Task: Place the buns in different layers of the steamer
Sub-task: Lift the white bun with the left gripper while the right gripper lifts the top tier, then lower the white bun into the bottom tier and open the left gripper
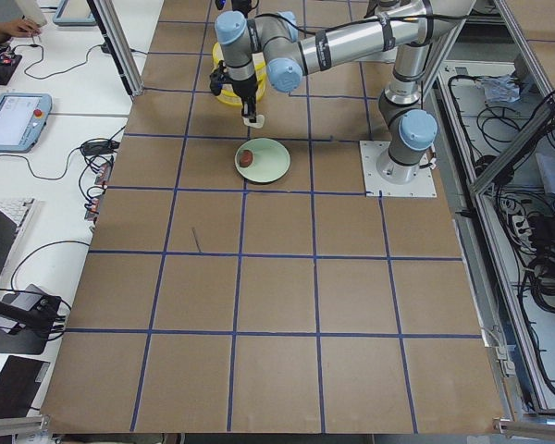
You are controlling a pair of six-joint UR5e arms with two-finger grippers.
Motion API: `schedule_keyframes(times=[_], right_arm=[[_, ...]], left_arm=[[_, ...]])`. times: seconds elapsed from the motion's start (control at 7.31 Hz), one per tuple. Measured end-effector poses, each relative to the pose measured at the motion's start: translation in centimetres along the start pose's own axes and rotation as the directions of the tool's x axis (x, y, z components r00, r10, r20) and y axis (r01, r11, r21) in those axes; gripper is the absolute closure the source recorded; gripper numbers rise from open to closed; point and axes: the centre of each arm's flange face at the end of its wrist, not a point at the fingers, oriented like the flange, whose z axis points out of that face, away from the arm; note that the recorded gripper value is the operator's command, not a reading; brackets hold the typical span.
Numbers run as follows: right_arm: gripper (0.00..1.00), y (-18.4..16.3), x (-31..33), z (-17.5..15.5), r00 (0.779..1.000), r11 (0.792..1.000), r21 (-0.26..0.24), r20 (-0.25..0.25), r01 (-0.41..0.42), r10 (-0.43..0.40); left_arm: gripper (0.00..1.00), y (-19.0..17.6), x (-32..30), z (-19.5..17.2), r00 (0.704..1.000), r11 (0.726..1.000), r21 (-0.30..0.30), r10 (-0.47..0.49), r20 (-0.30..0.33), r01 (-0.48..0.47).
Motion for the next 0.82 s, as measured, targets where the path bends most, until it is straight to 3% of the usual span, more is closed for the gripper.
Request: schedule_keyframes(times=[0.27, 0.55, 0.68, 0.82], right_arm=[[0.94, -1.4, 5.5, -4.1, 0.999, 0.999, -0.017, -0.022, -0.027, 0.027], [0.95, -3.4, 13.1, -6.0, 0.999, 1.0, -0.025, -0.051, 0.003, -0.004], [0.95, -3.9, 15.1, -5.6, 0.998, 0.999, -0.033, -0.056, 0.023, -0.025], [0.95, -4.2, 16.0, -4.9, 0.998, 0.998, -0.048, -0.056, 0.032, -0.035]], left_arm=[[0.8, -0.3, 5.8, -2.3, 0.997, 0.997, 0.059, -0.041, -0.072, 0.045], [0.8, -4.1, 11.0, 0.1, 0.97, 0.981, 0.152, -0.083, -0.228, 0.12], [0.79, -6.3, 14.2, 2.7, 0.955, 0.973, 0.171, -0.103, -0.28, 0.155], [0.62, -8.1, 17.7, 6.0, 0.944, 0.968, 0.178, -0.114, -0.31, 0.175]])
